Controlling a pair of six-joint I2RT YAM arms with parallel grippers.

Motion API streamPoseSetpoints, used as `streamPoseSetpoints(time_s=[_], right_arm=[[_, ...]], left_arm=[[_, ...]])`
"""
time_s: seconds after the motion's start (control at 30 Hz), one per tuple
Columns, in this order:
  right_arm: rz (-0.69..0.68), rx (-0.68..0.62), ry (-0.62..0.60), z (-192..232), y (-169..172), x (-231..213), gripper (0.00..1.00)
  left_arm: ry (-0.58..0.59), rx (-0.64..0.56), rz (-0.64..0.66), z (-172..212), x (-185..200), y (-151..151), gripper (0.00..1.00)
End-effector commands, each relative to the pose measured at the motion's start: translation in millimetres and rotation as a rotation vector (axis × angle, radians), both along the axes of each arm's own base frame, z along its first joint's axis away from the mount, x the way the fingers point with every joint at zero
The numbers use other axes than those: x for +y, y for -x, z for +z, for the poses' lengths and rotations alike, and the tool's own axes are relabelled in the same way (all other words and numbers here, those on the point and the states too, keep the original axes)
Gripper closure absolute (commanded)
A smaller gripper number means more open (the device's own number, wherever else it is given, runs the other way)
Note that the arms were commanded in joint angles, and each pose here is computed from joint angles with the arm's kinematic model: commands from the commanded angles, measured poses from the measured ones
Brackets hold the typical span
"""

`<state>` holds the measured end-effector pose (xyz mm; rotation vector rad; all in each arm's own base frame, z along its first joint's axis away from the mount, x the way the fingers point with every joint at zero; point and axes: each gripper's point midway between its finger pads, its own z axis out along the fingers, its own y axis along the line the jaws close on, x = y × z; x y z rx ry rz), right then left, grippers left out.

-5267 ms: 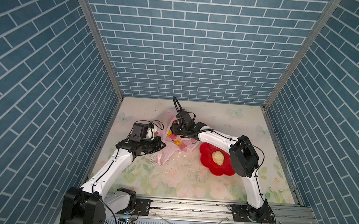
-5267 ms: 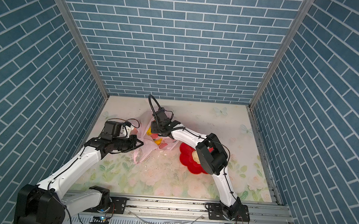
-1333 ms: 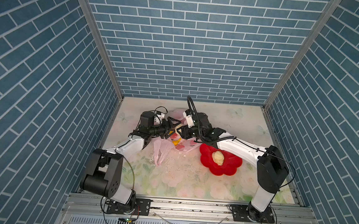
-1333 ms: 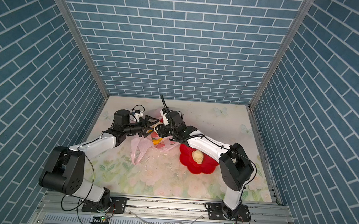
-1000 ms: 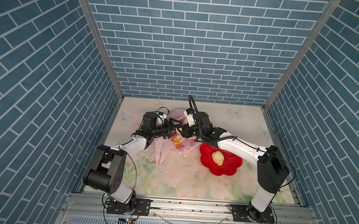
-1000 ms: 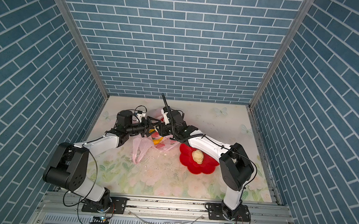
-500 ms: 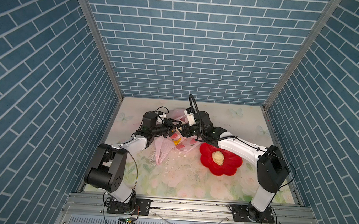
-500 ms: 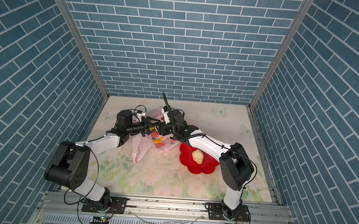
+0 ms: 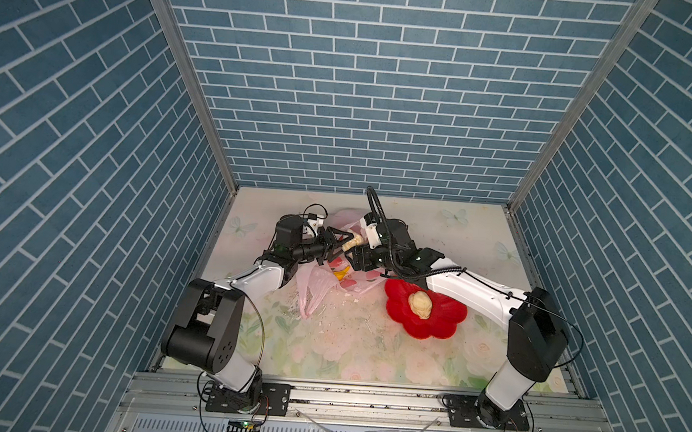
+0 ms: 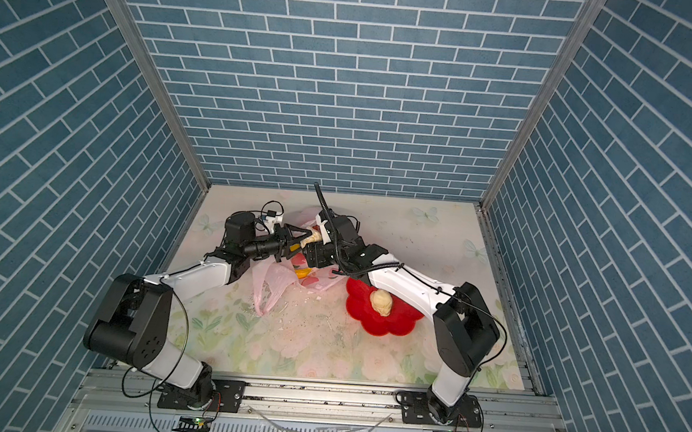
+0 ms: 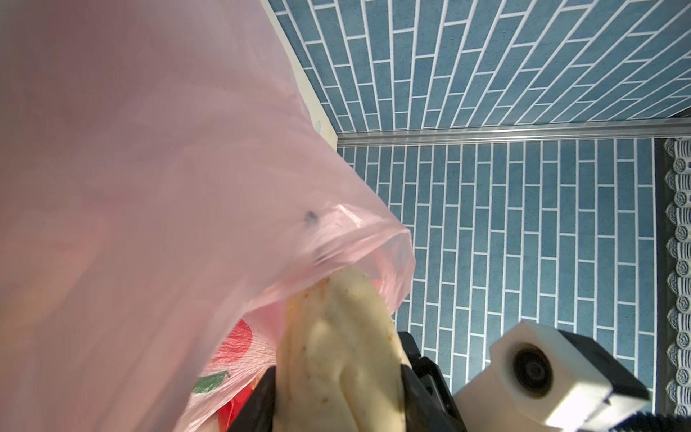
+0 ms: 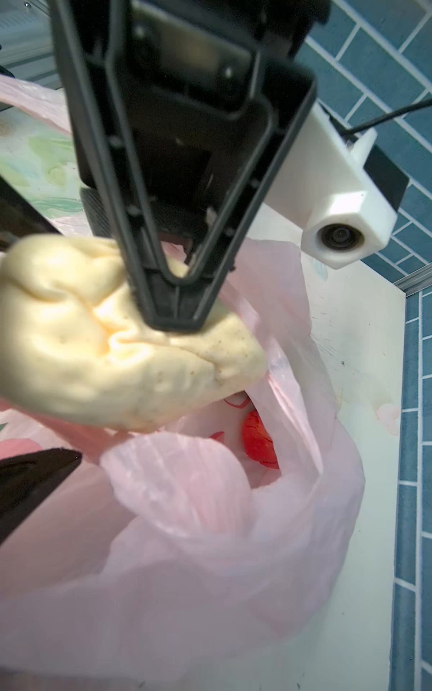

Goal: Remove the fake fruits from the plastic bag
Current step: 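Lift the cream pear out with the right gripper while the left gripper holds the bag, then pull the pear clear of the bag with the right gripper toward the red plate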

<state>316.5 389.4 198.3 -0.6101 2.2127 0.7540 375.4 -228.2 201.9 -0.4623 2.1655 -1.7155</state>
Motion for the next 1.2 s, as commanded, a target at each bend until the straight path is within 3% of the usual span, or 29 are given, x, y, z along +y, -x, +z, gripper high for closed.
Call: streamPoseSetpoints(time_s=[0.0, 0.5, 0.8, 1.17], right_arm=[[-0.014, -0.033, 0.029, 15.9, 10.3, -13.7, 0.2], [-0.014, -0.074, -0.005, 37.8, 4.8, 2.0, 0.2], [-0.015, -0.092, -0.017, 51.1, 4.4, 3.9, 0.2], [-0.016, -0.113, -0.045, 59.2, -5.0, 16.2, 0.2]], left_arm=[[0.014, -0.063, -0.022, 19.3, -1.7, 5.5, 0.69], [-0.013, -0.11, -0.042, 44.0, 2.9, 26.1, 0.7], [-0.077, -0.104, -0.057, 40.1, 5.9, 33.5, 0.7], [-0.075, -0.105, -0.06, 39.9, 4.9, 32.1, 0.7]])
